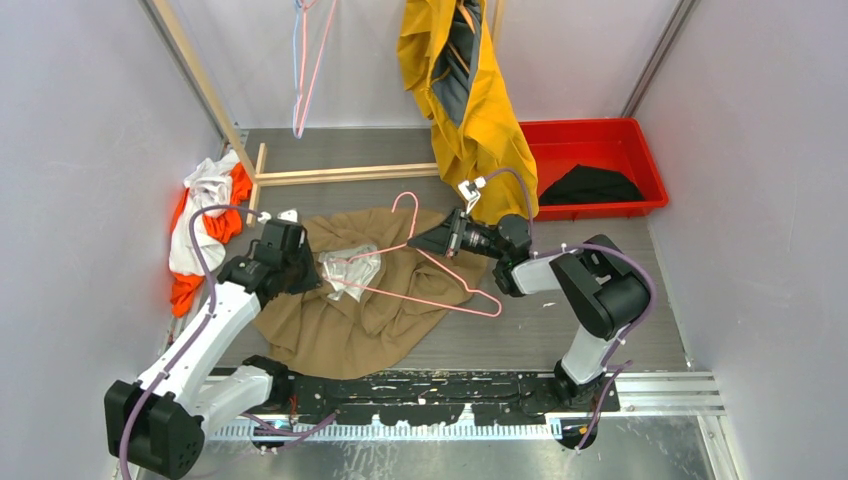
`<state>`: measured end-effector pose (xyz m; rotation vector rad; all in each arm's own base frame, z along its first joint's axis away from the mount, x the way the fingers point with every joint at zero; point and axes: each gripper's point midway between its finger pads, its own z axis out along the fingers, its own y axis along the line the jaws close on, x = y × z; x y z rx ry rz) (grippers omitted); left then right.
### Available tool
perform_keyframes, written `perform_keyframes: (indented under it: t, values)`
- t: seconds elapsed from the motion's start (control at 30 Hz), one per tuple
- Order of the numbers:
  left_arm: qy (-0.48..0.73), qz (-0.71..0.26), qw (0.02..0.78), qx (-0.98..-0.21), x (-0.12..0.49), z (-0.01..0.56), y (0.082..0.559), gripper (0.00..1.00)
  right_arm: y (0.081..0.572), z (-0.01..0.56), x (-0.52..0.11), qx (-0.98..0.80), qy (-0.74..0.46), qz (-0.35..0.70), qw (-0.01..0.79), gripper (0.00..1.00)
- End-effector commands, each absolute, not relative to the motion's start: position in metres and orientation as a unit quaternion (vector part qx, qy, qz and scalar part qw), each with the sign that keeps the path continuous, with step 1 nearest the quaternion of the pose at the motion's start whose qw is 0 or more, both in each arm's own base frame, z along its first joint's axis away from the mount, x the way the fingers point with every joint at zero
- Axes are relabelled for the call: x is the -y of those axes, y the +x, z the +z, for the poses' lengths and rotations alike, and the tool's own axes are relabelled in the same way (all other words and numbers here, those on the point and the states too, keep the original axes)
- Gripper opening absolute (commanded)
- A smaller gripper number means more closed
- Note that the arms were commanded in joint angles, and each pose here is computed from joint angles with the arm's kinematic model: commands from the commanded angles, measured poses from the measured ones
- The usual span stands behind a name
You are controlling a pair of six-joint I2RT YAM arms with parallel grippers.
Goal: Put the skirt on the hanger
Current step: Hang the skirt on the hanger.
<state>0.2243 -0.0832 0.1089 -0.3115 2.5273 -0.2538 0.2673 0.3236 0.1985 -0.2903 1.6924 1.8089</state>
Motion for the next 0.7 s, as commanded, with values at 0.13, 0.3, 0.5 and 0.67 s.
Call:
perform_keyframes:
  t: [0.13,0.3,0.5,0.67]
  values:
    - [-0.112,-0.105,0.330,-0.931,0.079,0.145,0.238,0.00,0.251,0.233,-0.334,-0.592,-0.174,0.716,0.326,0.01]
    - [-0.117,-0.111,0.341,-0.926,0.079,0.158,0.240,0.00,0.242,0.238,-0.349,-0.582,-0.187,0.724,0.319,0.01]
    - [-0.127,-0.107,0.362,-0.917,0.072,0.173,0.234,0.00,0.245,0.249,-0.349,-0.574,-0.178,0.724,0.339,0.01]
    - [-0.127,-0.120,0.389,-0.905,0.072,0.191,0.233,0.00,0.249,0.255,-0.347,-0.571,-0.164,0.722,0.355,0.01]
